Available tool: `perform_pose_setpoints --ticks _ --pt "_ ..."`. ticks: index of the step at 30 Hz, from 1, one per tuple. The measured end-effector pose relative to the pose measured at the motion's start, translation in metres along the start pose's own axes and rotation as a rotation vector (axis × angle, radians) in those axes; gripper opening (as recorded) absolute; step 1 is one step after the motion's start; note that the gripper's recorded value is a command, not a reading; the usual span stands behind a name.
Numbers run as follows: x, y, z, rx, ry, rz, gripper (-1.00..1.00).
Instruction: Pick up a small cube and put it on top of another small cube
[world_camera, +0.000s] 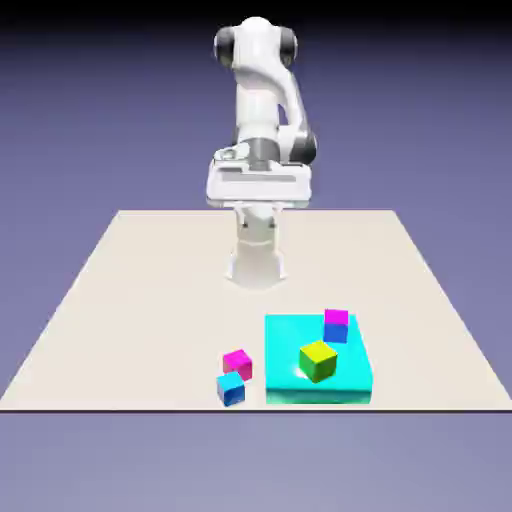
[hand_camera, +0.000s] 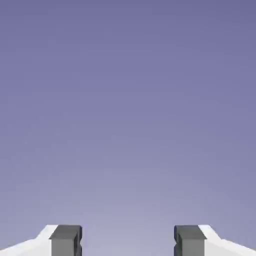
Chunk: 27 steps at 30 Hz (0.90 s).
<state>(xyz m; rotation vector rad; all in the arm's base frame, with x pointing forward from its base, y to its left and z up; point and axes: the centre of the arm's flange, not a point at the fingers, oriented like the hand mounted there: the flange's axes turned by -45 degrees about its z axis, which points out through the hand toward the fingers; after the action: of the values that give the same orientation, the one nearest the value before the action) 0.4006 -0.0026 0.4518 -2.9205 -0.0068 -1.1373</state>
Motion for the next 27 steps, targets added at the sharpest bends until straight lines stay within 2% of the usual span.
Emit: perform_pose_setpoints --ticks 11,27 --pt "0.006 0.064 0.116 0.008 -0.48 0.461 0.0" --pt "-0.05 0.134 0.27 0.022 -1.1 1.045 0.0"
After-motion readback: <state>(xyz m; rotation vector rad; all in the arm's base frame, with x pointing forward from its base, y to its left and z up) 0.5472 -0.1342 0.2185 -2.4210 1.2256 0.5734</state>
